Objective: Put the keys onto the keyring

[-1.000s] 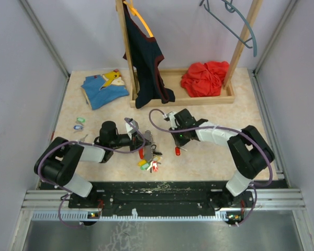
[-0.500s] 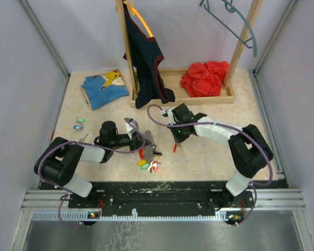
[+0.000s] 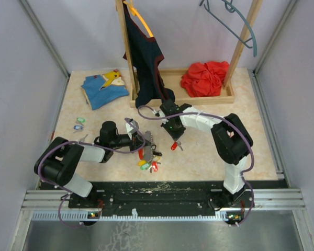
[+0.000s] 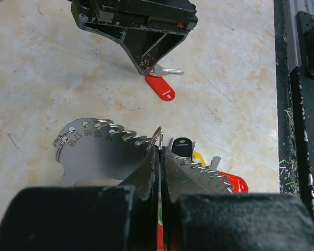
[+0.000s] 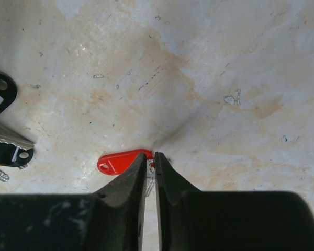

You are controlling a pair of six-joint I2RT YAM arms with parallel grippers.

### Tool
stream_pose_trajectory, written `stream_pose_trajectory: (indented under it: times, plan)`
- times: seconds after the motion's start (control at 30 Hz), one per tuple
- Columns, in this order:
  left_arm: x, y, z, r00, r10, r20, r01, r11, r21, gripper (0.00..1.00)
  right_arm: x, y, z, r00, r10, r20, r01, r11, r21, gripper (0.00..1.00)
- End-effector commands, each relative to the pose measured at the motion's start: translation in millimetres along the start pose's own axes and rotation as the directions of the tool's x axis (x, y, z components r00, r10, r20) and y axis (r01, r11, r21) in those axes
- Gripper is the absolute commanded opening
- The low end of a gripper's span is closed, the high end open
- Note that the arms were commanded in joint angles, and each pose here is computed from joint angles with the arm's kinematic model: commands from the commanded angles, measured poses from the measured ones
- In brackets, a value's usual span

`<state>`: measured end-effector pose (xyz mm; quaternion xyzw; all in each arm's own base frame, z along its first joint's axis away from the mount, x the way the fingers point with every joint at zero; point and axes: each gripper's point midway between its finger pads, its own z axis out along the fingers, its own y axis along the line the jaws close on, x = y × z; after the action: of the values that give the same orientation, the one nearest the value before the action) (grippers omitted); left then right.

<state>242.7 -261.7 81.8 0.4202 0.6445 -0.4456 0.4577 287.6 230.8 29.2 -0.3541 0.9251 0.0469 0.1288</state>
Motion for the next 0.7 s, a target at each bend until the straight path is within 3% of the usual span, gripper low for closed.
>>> stream_pose_trajectory:
  times: [0.0, 0.27, 0.5, 0.67]
  plan:
    - [-14, -2, 4, 0.999, 0.037, 0.025, -0.037, 0.999, 0.028, 0.00, -19, 1, -16, 0.999, -0.020, 0.042, 0.019, 1.000, 0.022, 0.16]
    - [-14, -1, 4, 0.999, 0.037, 0.026, -0.037, 0.999, 0.020, 0.00, -25, 6, -36, 0.976, 0.043, 0.213, -0.044, 0.999, -0.002, 0.32]
    - [-15, 0, 4, 0.999, 0.038, 0.029, -0.039, 0.999, 0.017, 0.00, -19, 0, -46, 0.890, 0.228, 0.396, -0.209, 0.974, -0.092, 0.32]
    - [-15, 0, 4, 0.999, 0.038, 0.029, -0.039, 0.999, 0.018, 0.00, -23, -3, -48, 0.838, 0.331, 0.434, -0.262, 0.941, -0.213, 0.32]
